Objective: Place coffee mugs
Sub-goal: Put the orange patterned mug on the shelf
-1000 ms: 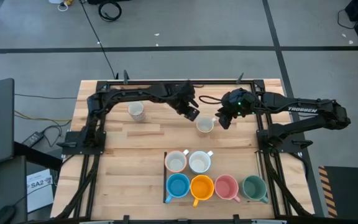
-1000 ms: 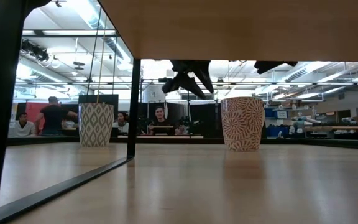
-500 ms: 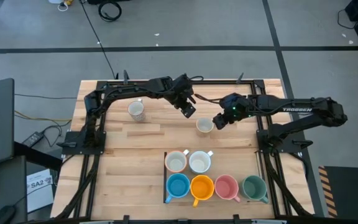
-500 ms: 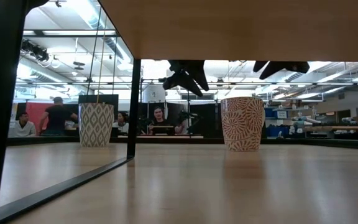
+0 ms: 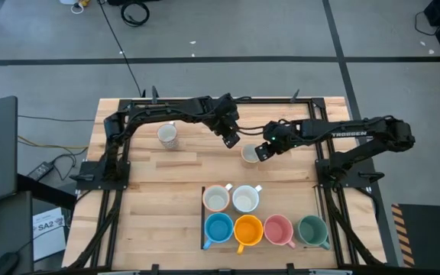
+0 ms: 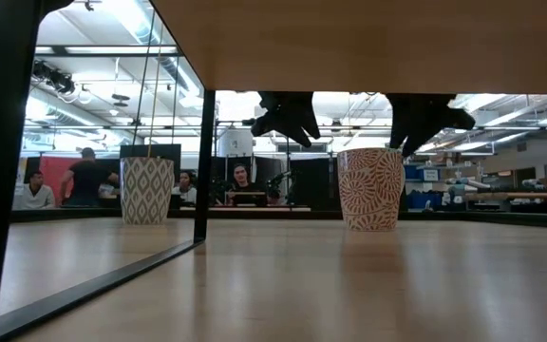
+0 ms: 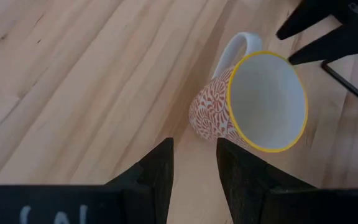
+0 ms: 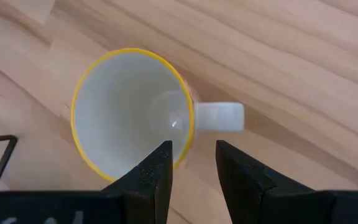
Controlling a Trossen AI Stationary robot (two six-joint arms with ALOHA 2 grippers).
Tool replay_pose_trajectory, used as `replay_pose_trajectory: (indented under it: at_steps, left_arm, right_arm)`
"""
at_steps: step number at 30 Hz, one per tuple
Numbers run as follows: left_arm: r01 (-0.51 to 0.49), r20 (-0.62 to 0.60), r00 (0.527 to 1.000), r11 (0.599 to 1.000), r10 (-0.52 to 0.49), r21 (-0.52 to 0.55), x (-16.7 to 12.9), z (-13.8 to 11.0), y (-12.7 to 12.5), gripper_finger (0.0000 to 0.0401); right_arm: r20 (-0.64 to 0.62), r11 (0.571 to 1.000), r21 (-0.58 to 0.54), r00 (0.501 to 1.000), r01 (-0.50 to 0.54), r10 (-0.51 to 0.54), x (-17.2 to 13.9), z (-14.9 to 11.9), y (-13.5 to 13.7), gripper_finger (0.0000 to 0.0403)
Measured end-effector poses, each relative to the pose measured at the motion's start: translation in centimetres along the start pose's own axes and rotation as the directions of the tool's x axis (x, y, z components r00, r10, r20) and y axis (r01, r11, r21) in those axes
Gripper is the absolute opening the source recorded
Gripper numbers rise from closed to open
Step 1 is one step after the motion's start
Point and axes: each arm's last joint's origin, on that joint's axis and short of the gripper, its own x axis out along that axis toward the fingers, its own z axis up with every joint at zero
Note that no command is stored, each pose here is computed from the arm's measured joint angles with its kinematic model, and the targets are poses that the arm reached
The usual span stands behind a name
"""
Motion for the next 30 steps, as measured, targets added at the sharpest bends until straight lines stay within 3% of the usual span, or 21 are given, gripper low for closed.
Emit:
replay_pose_trajectory:
  at_steps: [20,24,30]
  left_arm:
    - [-0.002,-0.007,1.0,1.0,0.002,0.001,0.0,-0.1,0.0,0.0128]
    - [-0.002,-0.007,1.0,1.0,0.002,0.001,0.0,-0.1,0.0,0.0128]
    - [-0.002,-0.007,1.0,1.0,0.002,0.002,0.0,-0.1,0.0,0.0128]
  right_arm:
    - [-0.08,0.998,-0.017,0.995,0.057,-0.058,3.4,0.0,0.5,0.0125]
    - [-0.087,0.998,-0.024,0.994,0.063,-0.065,3.7,-0.1,0.5,0.0101]
    - [-0.091,0.997,-0.036,0.993,0.07,-0.073,3.7,-0.1,0.3,0.0034]
